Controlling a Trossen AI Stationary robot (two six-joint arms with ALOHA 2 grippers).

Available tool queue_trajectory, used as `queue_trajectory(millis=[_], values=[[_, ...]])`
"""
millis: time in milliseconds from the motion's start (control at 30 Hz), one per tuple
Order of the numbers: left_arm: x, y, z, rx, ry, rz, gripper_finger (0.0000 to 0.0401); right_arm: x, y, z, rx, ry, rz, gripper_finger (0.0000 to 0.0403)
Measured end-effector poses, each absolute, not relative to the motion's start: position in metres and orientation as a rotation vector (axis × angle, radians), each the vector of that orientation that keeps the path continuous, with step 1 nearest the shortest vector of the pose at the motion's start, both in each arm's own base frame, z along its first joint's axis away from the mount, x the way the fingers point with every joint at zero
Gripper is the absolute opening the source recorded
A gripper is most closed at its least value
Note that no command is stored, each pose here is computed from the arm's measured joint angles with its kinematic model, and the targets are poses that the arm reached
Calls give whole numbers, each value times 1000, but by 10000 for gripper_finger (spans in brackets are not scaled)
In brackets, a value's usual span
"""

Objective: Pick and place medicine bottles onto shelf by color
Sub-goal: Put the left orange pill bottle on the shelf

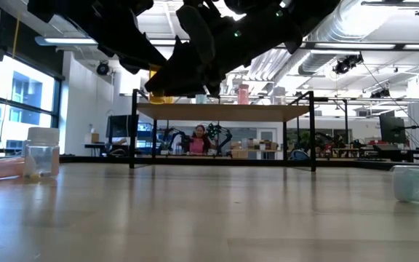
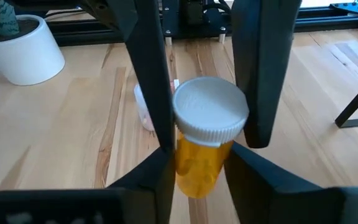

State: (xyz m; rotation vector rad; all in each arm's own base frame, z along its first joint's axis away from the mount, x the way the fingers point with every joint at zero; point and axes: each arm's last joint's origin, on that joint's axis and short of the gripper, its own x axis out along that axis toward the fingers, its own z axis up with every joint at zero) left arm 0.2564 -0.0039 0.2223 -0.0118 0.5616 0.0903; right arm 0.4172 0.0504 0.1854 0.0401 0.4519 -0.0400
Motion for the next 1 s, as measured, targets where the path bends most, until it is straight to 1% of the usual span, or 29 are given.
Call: queue_trajectory(millis=[133,267,533,833,1000], values=[[256,-4,222,-10,561,95,115,416,50,188,37,459,-40,157],[256,-3,222,-6,561,109,115,409,49,201,35,475,-41,174],[256,-3,222,4,560,130,115,392,47,224,7,529,-46,177],[256,-2,222,25,560,151,115,376,45,232,-29,638,-48,177],[256,1,222,47,561,170,115,366,42,236,-62,692,-111,177]])
